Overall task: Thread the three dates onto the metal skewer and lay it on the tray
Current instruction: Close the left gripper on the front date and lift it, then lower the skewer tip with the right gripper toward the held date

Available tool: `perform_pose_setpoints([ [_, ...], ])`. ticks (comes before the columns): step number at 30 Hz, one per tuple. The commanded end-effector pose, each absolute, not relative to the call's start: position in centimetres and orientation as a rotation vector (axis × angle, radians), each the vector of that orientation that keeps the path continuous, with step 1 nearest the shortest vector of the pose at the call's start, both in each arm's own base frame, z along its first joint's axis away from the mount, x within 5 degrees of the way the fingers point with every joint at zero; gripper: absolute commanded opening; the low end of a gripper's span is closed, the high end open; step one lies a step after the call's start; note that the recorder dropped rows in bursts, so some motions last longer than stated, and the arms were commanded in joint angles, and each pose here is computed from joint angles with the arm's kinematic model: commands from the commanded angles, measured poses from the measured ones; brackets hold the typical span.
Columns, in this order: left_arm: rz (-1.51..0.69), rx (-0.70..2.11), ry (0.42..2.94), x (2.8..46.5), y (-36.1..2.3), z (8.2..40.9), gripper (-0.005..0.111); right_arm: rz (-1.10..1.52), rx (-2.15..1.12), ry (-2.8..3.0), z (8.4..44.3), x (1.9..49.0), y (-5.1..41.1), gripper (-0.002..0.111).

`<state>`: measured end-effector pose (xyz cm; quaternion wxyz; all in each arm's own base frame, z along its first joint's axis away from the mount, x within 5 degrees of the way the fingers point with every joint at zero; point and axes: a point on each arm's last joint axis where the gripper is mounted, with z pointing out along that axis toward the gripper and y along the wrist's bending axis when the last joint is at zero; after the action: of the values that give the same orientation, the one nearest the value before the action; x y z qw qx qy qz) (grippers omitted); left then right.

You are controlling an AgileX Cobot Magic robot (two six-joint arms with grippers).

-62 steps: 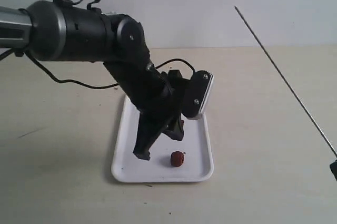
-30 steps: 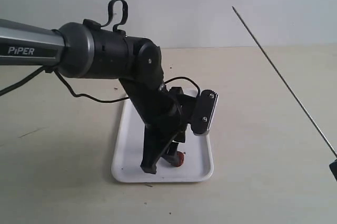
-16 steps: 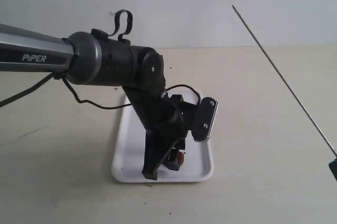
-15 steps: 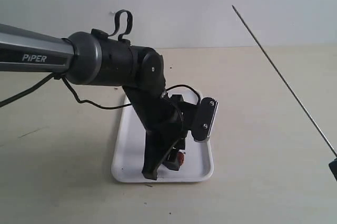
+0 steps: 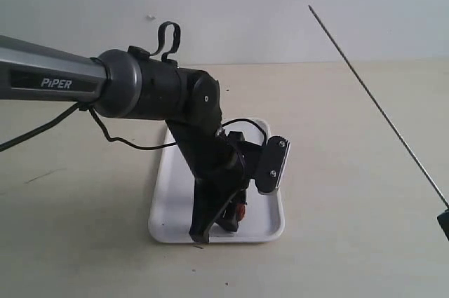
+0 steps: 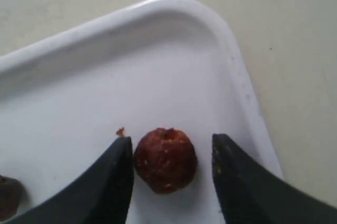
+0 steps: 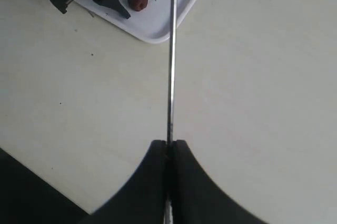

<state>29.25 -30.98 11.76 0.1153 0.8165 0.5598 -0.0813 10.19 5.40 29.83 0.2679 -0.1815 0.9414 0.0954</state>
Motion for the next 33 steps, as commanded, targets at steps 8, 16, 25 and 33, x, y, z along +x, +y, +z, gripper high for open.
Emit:
perform_pose_setpoints([
  [8, -0.224, 2.39, 1.627, 29.3, -31.1, 11.7, 0.026, 0.252, -0.505, 2.519, 29.8, 10.3, 5.4, 0.0],
  [16, -0.212, 2.367, 1.609, 29.4, -31.1, 12.8, 0.026, 0.251, -0.501, 2.519, 29.8, 10.4, 5.4, 0.0],
  [25, -0.151, 2.381, 1.553, 29.3, -30.7, 15.3, 0.026, 0.14, -0.491, 2.572, 29.5, 10.2, 4.6, 0.0],
  [33, -0.03, 2.368, 1.464, 29.6, -29.8, 18.4, 0.026, 0.025, -0.523, 2.722, 28.6, 10.0, 4.1, 0.0],
])
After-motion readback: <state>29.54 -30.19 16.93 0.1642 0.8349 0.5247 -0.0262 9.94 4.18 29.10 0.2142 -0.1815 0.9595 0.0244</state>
